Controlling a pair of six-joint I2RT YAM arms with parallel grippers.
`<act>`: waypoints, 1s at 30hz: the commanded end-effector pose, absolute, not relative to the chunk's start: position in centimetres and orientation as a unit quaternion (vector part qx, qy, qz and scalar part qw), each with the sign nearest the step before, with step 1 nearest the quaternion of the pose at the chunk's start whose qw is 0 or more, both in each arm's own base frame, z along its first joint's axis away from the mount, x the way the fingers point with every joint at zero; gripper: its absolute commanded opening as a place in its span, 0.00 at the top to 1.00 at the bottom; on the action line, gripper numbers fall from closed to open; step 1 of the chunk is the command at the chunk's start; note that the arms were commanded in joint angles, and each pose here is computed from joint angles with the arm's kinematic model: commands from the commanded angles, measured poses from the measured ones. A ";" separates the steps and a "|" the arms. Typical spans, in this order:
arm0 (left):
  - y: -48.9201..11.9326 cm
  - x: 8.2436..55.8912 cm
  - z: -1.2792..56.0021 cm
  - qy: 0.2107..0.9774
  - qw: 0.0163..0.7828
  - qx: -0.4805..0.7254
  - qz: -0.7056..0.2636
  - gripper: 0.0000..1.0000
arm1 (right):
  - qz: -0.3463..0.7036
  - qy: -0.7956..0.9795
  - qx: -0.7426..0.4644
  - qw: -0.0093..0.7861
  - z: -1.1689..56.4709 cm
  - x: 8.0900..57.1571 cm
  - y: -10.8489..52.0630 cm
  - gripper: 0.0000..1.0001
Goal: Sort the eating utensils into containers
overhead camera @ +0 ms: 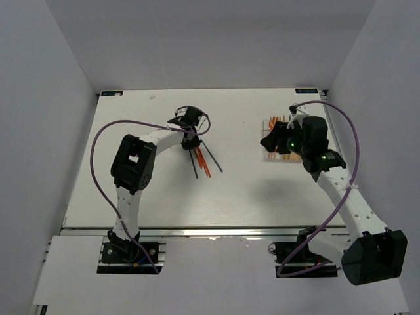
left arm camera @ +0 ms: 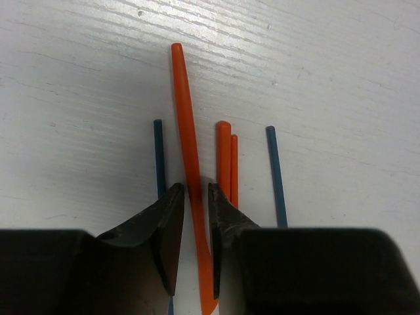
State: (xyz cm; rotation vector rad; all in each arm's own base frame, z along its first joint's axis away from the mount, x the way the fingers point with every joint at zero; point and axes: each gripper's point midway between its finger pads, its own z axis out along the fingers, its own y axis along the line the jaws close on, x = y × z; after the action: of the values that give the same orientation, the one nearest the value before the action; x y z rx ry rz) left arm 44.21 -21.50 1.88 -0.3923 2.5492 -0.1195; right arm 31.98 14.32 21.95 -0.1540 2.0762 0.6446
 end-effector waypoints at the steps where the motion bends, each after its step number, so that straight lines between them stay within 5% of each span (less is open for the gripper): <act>1: -21.7 43.8 0.6 0.953 0.263 -0.143 -0.039 0.69 | 0.268 0.829 -0.074 0.485 23.0 32.0 14.5 0.43; 19: -20.9 36.7 -5.2 0.988 0.118 -0.095 0.015 0.86 | 0.287 0.813 -0.098 0.496 24.7 31.2 15.1 0.42; 21: -20.6 36.5 -5.0 0.989 0.119 -0.089 0.021 1.00 | 0.290 0.811 -0.101 0.498 24.9 31.1 15.2 0.41; 30: -20.2 37.2 -1.7 0.980 0.174 -0.091 0.022 1.00 | 0.315 0.804 -0.116 0.490 24.8 30.4 16.1 0.41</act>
State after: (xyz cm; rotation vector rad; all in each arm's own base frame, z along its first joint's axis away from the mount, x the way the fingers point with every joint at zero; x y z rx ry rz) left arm 42.91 -21.76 1.47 -0.3178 2.5933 -0.0670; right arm 30.53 15.38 23.21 -0.2292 2.0298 0.7265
